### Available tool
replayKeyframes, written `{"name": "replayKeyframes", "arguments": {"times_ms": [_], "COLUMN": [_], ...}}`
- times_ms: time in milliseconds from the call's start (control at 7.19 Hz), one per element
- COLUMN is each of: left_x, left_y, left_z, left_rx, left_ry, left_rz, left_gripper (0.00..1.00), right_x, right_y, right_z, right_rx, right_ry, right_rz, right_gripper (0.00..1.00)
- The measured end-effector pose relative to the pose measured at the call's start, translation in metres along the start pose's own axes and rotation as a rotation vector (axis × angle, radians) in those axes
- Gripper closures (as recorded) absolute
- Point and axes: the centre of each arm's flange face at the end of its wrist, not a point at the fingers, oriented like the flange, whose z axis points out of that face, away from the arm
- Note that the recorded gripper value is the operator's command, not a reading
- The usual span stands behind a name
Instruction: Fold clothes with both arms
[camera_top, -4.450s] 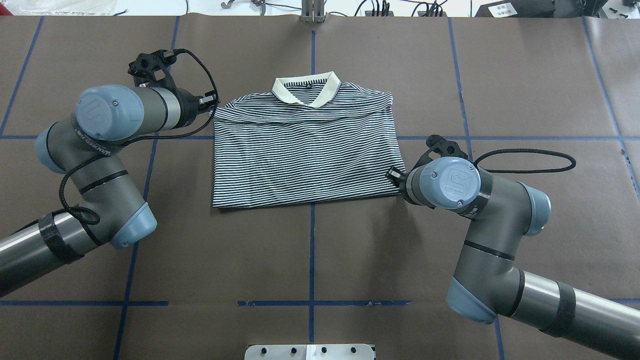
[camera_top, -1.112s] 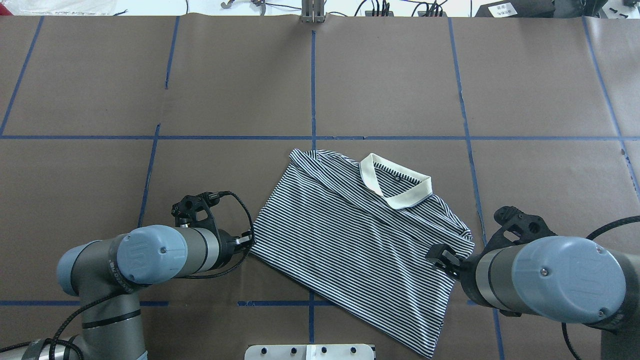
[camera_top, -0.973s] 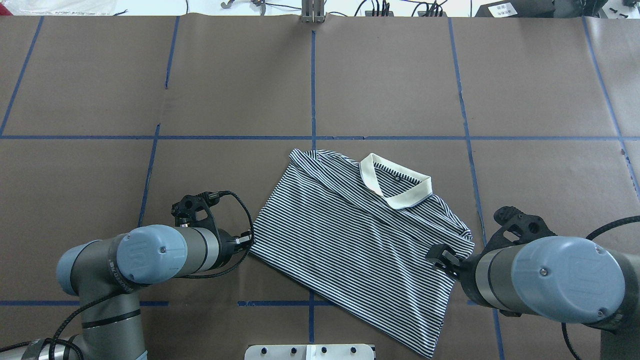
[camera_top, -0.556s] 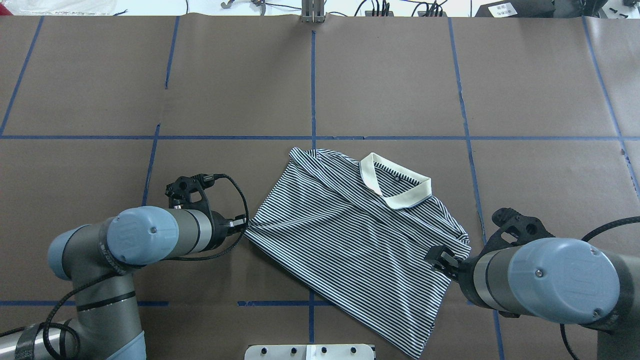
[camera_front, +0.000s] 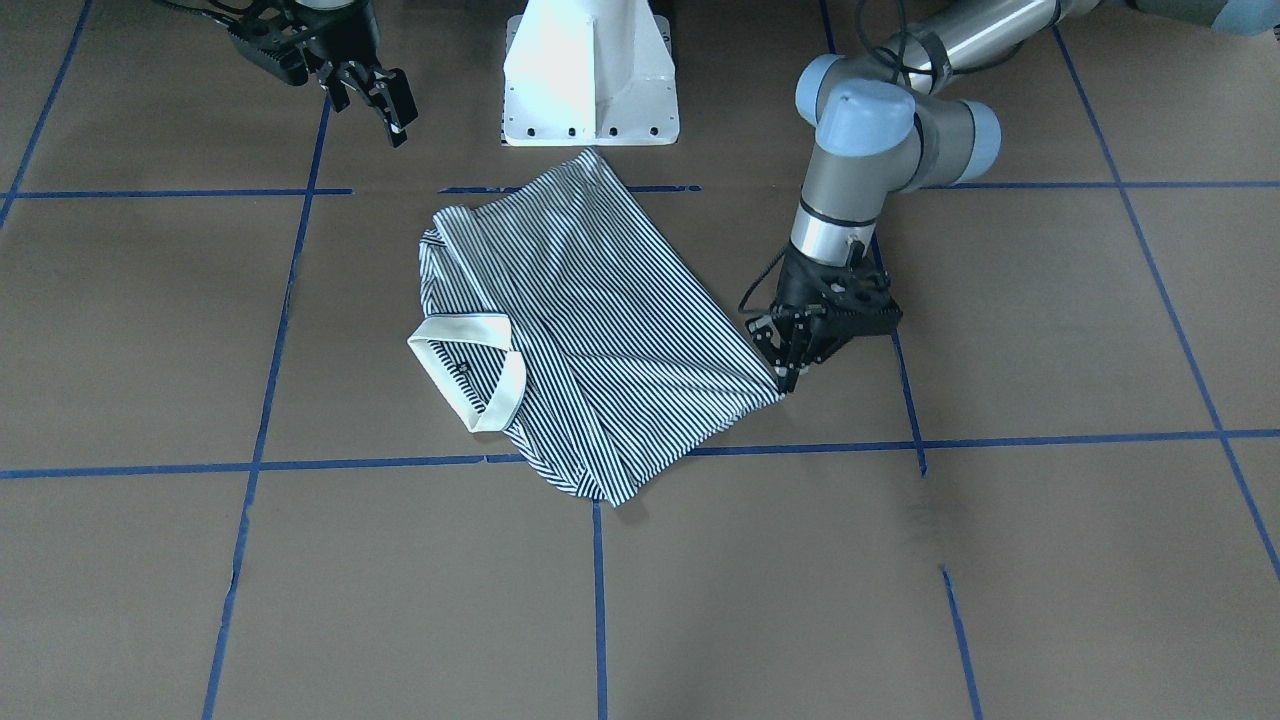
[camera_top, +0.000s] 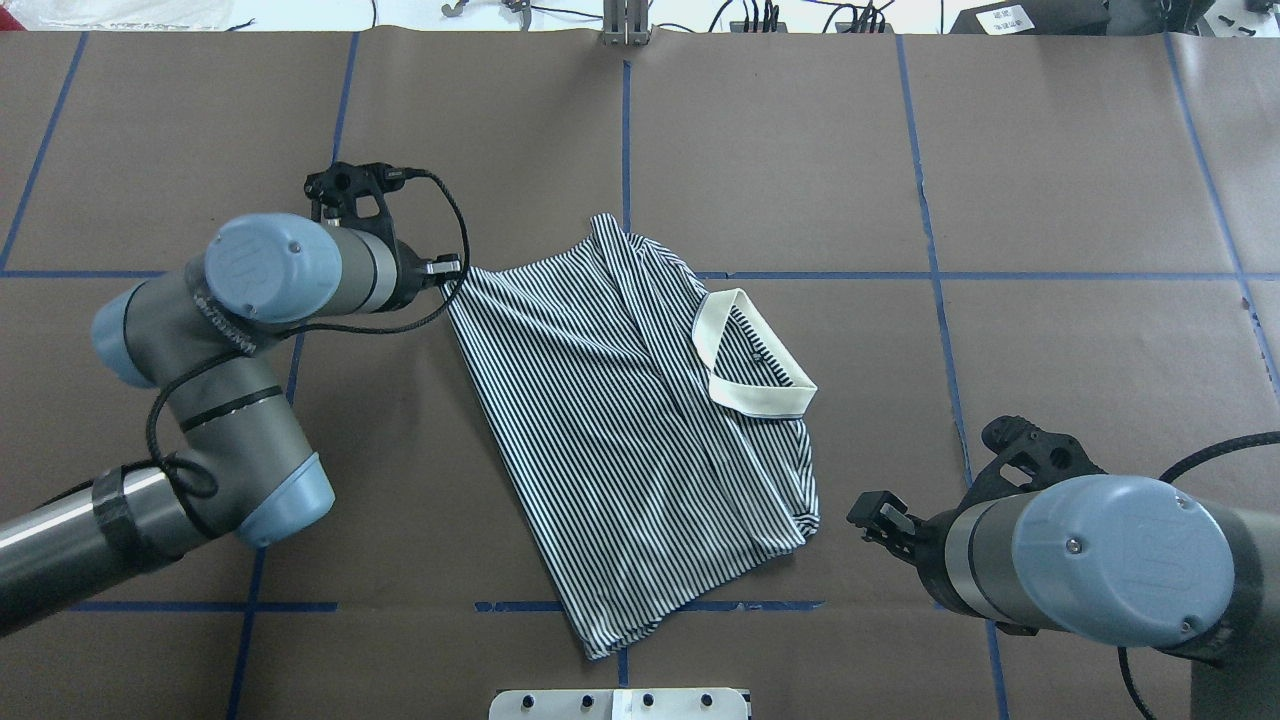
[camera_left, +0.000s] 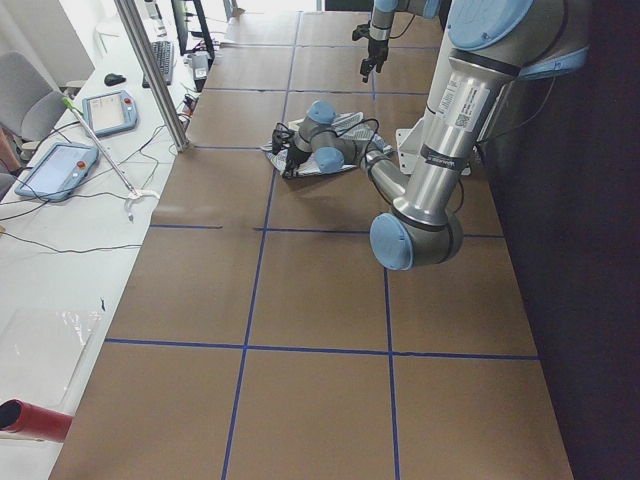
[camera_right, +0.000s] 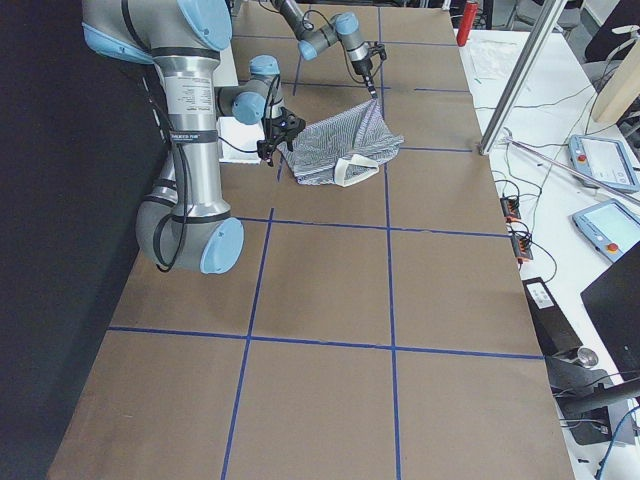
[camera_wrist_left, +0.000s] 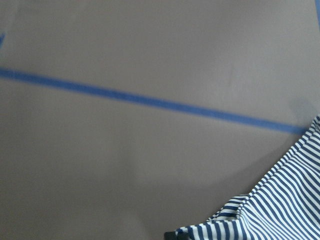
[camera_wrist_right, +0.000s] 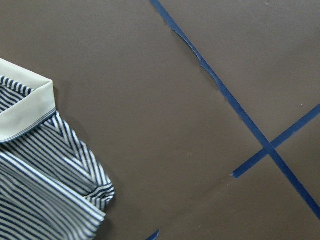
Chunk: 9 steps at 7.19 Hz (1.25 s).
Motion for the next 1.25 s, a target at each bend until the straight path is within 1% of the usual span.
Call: {"name": "replayKeyframes", "arguments": {"times_ms": [139, 278, 417, 556, 695, 973, 1112, 1251], "left_x": [0.012, 0.016, 0.015, 0.010, -0.002, -0.033, -0.042, -0.047], "left_y": [-0.046, -0.077, -0.094, -0.098, -0.091, -0.065, -0.057, -0.053], "left_z": [0.024, 0.049, 0.068, 0.071, 0.059, 0.025, 0.014, 0.008], "left_rx": [0.042, 0.072, 0.090, 0.100, 0.104, 0.068, 0.053, 0.044], "left_ry": [-0.011, -0.007, 0.002, 0.017, 0.046, 0.103, 0.119, 0.127], "left_rz": [-0.001, -0.002, -0.002, -0.002, 0.001, 0.004, -0.004, -0.027], "left_gripper": [0.89, 0.65, 0.61, 0.61, 0.61, 0.61, 0.60, 0.60], "right_x": [0.000, -0.001, -0.005, -0.019, -0.047, -0.093, -0.109, -0.125], "right_y": [0.000, 0.001, 0.005, 0.011, 0.022, 0.041, 0.047, 0.052], "right_z": [0.000, 0.001, 0.003, 0.009, 0.018, 0.034, 0.040, 0.046], "right_rx": [0.000, -0.002, -0.004, -0.005, 0.002, 0.027, 0.037, 0.039], "right_ry": [0.000, 0.000, -0.002, -0.011, -0.030, -0.057, -0.069, -0.094], "right_rz": [0.000, -0.001, -0.004, -0.006, -0.004, 0.000, 0.002, 0.024], "right_gripper": [0.00, 0.00, 0.00, 0.00, 0.00, 0.00, 0.00, 0.01]}}
